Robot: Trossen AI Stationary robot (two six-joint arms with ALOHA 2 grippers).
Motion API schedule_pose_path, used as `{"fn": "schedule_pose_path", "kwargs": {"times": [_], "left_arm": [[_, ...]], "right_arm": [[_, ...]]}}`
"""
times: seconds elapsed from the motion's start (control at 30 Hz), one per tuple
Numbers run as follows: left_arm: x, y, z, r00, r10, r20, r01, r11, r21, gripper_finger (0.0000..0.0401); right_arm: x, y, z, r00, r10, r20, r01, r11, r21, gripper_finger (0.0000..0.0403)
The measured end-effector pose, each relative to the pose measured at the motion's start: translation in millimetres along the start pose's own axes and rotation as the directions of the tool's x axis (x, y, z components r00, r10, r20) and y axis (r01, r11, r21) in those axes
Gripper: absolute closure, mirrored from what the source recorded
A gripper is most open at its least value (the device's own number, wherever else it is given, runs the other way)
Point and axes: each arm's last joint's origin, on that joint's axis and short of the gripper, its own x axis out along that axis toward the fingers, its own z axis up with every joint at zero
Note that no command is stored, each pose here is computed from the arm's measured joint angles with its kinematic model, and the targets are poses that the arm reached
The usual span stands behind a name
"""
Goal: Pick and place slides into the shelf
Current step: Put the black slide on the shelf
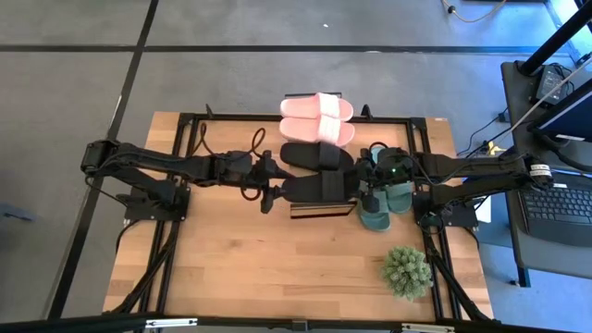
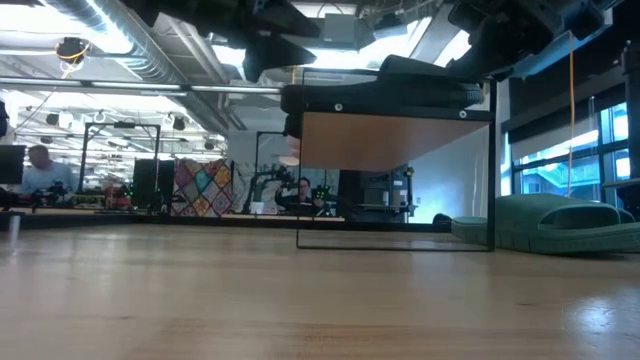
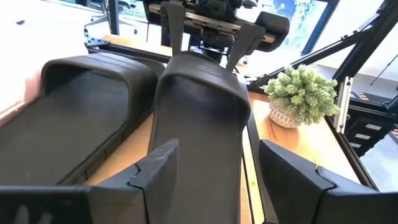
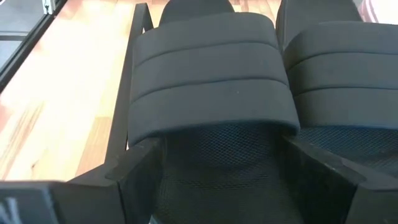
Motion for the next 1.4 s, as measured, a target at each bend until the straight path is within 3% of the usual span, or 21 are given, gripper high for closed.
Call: {"fn": "schedule_pose_path", "kwargs": {"times": [0.43,0.67,1.4], "left_arm": [[4,-2,3,0.998,-0.058,0.034,0.058,0.998,-0.005,0.0189],[18,0,-9,0.998,-0.058,-0.018,0.058,0.998,0.004,0.0189],[25,5,-25,0.988,-0.054,-0.143,0.044,0.996,-0.076,0.0189]], "right_arm": [[-1,0,1,1.000,0.002,0.002,-0.002,1.000,0.000,0.0104],[-1,0,1,1.000,-0.005,0.004,0.005,1.000,0.002,0.0104],[-2,0,0,1.000,-0.013,-0.015,0.013,1.000,0.025,0.0104]]}}
